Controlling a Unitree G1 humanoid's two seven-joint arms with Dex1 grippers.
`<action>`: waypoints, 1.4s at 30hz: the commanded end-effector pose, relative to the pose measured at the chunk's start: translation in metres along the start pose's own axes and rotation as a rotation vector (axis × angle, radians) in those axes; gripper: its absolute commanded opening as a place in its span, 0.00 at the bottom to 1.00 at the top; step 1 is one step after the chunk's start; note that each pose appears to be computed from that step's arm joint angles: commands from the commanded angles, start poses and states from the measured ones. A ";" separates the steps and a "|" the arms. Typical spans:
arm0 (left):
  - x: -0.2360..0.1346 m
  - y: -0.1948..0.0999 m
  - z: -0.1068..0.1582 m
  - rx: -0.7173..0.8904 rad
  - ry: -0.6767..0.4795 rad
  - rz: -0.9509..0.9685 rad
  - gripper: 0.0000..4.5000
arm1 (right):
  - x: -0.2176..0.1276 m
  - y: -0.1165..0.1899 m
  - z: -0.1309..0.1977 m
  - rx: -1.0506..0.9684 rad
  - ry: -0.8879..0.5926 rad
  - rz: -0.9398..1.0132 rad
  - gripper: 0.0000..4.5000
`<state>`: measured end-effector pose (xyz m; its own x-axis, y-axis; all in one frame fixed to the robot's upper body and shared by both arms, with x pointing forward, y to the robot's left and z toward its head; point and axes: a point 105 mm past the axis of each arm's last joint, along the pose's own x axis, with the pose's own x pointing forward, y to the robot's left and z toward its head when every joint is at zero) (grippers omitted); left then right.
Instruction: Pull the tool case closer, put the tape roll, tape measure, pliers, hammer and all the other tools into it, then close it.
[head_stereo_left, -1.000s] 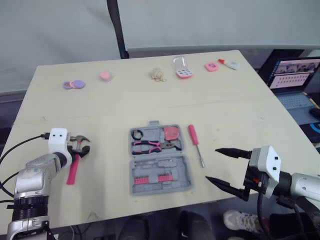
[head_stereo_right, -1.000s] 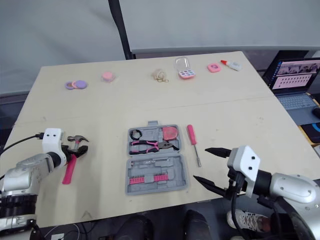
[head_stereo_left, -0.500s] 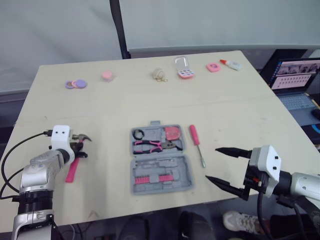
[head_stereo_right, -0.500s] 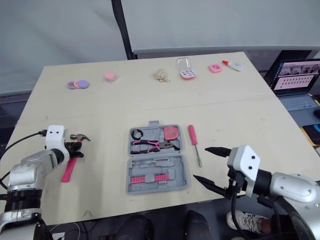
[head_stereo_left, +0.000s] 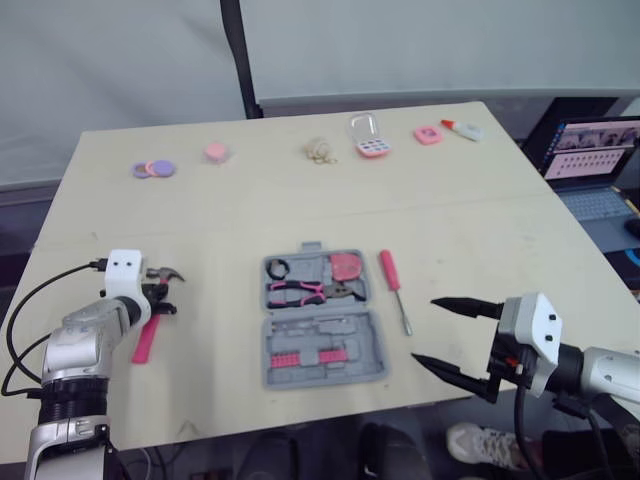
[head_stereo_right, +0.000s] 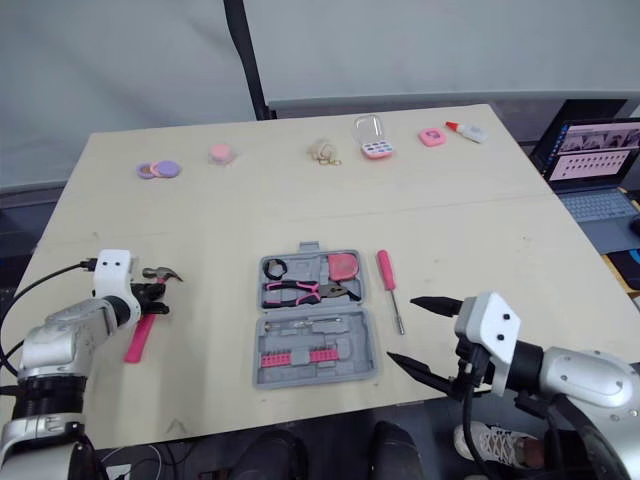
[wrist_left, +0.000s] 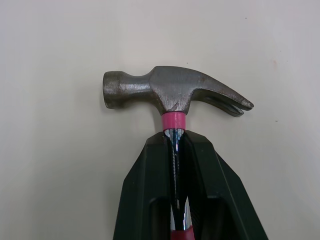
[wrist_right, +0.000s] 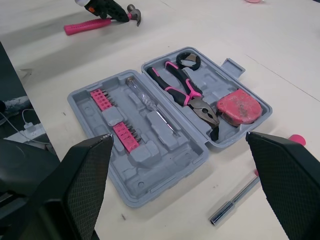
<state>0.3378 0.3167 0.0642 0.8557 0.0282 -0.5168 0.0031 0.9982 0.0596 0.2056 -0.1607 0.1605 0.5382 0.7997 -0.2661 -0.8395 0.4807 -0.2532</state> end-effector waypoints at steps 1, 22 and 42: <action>0.004 -0.004 -0.008 0.016 0.035 -0.016 0.01 | 0.000 0.000 0.011 -0.045 -0.028 -0.007 1.00; -0.076 -0.069 0.057 0.394 0.016 -0.506 0.01 | 0.004 -0.003 0.009 -0.059 -0.015 0.069 1.00; -0.099 -0.151 0.045 0.821 0.076 -0.889 0.01 | 0.001 -0.004 0.004 -0.077 0.032 0.118 1.00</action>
<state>0.2726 0.1655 0.1346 0.3420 -0.6121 -0.7130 0.9188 0.3771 0.1169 0.2123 -0.1629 0.1604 0.4558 0.8271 -0.3289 -0.8853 0.3829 -0.2640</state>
